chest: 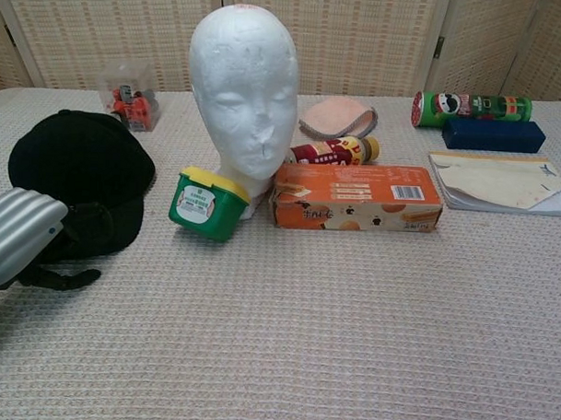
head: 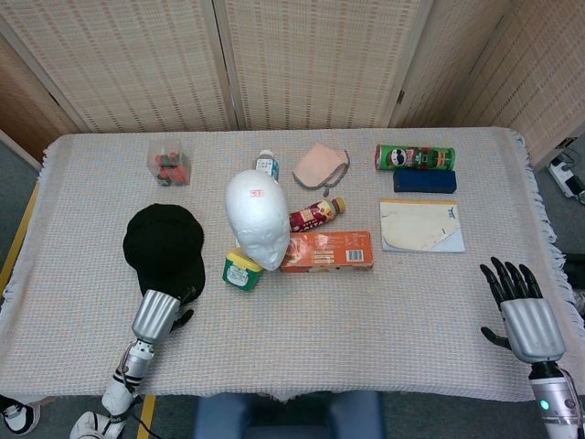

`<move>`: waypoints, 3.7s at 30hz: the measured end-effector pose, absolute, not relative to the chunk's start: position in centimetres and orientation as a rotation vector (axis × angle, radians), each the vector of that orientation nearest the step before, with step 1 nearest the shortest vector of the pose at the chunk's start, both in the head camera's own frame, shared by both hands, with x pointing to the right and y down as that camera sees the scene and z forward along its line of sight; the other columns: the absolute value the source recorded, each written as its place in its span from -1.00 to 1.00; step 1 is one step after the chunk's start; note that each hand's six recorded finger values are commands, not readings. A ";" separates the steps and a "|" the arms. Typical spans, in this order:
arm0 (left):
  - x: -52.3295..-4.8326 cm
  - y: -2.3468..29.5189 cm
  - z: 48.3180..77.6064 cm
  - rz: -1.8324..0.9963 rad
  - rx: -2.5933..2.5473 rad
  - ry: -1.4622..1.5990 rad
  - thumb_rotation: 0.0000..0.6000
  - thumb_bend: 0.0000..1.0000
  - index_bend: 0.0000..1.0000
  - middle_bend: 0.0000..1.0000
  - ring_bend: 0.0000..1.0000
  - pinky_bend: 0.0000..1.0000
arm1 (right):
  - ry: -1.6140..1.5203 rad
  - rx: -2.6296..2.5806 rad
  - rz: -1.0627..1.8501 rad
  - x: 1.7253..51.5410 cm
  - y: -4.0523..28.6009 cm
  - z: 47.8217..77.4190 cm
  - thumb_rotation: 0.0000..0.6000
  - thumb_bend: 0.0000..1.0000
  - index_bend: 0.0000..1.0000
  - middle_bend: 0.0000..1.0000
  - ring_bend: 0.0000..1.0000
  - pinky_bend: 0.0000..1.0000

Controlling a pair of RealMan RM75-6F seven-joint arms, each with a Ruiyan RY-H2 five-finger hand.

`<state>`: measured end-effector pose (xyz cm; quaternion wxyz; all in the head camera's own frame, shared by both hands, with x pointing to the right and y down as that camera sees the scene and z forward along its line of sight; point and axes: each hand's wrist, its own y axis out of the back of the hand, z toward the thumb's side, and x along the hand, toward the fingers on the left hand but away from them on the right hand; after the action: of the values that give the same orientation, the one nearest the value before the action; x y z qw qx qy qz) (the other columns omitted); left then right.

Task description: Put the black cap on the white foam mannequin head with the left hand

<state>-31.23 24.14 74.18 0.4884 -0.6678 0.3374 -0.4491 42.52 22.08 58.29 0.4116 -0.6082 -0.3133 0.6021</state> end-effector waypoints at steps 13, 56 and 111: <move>-33.2 23.6 73.9 -1.131 -1.539 0.754 1.00 -0.40 -0.03 1.00 1.00 1.00 | -0.774 -1.558 1.496 42.1 22.4 58.0 1.00 -0.89 -1.00 -1.00 -1.00 -1.00; -34.0 5.2 57.7 -0.670 -0.990 1.200 1.00 0.27 0.28 1.00 1.00 1.00 | -0.736 -1.647 1.431 41.1 23.6 56.7 1.00 -0.88 -1.00 -1.00 -1.00 -1.00; -28.2 15.2 57.7 -0.855 -1.334 1.005 1.00 -0.84 -1.00 0.35 0.28 0.81 | -0.807 -1.683 1.343 41.2 23.5 54.1 1.00 -0.86 -1.00 -1.00 -1.00 -1.00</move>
<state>-28.20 15.15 57.65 0.5910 -0.5735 0.4320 -0.3676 41.15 23.48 54.09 0.4088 -0.6680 -0.3203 0.5330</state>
